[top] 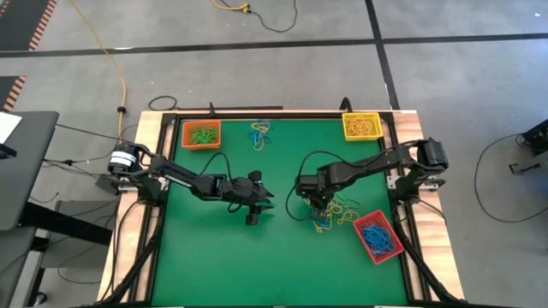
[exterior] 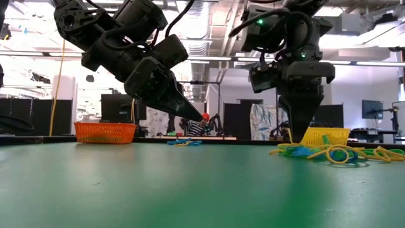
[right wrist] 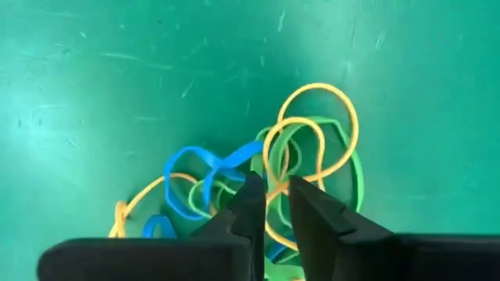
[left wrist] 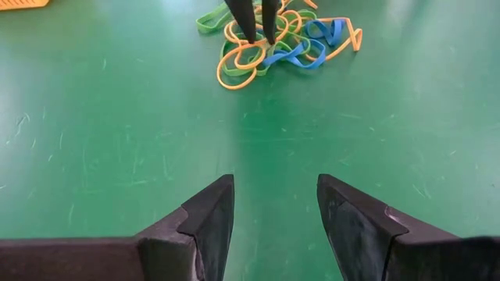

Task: Sort rubber bands into baskets
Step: Put the yellow rubber band into the yellow bin

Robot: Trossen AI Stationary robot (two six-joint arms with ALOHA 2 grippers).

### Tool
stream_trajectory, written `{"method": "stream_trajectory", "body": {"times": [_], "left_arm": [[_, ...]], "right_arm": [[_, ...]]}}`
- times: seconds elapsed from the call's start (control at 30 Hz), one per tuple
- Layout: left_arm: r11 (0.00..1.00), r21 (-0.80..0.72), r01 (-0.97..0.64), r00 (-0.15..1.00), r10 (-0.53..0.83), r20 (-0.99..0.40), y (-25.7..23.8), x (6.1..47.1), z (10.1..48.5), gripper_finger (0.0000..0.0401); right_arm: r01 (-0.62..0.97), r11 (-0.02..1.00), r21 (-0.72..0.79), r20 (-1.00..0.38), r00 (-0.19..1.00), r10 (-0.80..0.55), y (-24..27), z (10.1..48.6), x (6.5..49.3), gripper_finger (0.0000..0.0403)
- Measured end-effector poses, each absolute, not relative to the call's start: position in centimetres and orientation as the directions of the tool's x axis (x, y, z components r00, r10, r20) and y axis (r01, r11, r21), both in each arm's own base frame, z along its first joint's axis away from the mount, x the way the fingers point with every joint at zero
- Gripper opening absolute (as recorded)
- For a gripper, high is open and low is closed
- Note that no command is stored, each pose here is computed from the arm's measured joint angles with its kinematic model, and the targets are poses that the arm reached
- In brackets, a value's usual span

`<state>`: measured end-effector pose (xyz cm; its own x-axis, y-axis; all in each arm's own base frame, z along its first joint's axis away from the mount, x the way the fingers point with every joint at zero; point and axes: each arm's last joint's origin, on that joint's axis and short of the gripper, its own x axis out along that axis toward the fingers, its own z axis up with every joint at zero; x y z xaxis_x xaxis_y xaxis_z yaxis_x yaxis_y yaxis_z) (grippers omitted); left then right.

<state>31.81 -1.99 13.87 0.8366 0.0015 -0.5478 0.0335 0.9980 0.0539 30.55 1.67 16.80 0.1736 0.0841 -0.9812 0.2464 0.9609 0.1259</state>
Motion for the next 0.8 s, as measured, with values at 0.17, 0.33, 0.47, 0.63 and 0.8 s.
{"method": "stream_trajectory", "body": {"times": [0.17, 0.33, 0.47, 0.63, 0.8], "left_arm": [[0.998, 0.056, 0.035, 0.836, 0.002, -0.548, -1.99, 31.80, 13.87, 0.0175], [0.998, 0.056, 0.035, 0.837, 0.001, -0.548, -2.00, 31.81, 13.87, 0.0175], [0.998, 0.056, 0.035, 0.837, 0.001, -0.548, -1.99, 31.80, 13.87, 0.0175], [0.998, 0.056, 0.035, 0.836, 0.002, -0.548, -1.99, 31.80, 13.86, 0.0175], [0.998, 0.056, 0.035, 0.836, 0.001, -0.548, -2.00, 31.80, 13.87, 0.0175]], "right_arm": [[0.280, 0.953, 0.116, -0.984, 0.161, 0.072, 1.46, 16.79, 30.42, 0.0107], [0.286, 0.952, 0.105, -0.986, 0.158, 0.061, 1.28, 16.78, 30.39, 0.0131], [0.283, 0.952, 0.116, -0.985, 0.158, 0.073, 1.39, 16.78, 30.40, 0.0135], [0.275, 0.954, 0.123, -0.983, 0.167, 0.078, 1.61, 16.67, 30.57, 0.0126], [0.275, 0.952, 0.130, -0.979, 0.186, 0.080, 1.56, 16.00, 30.48, 0.0113]]}}
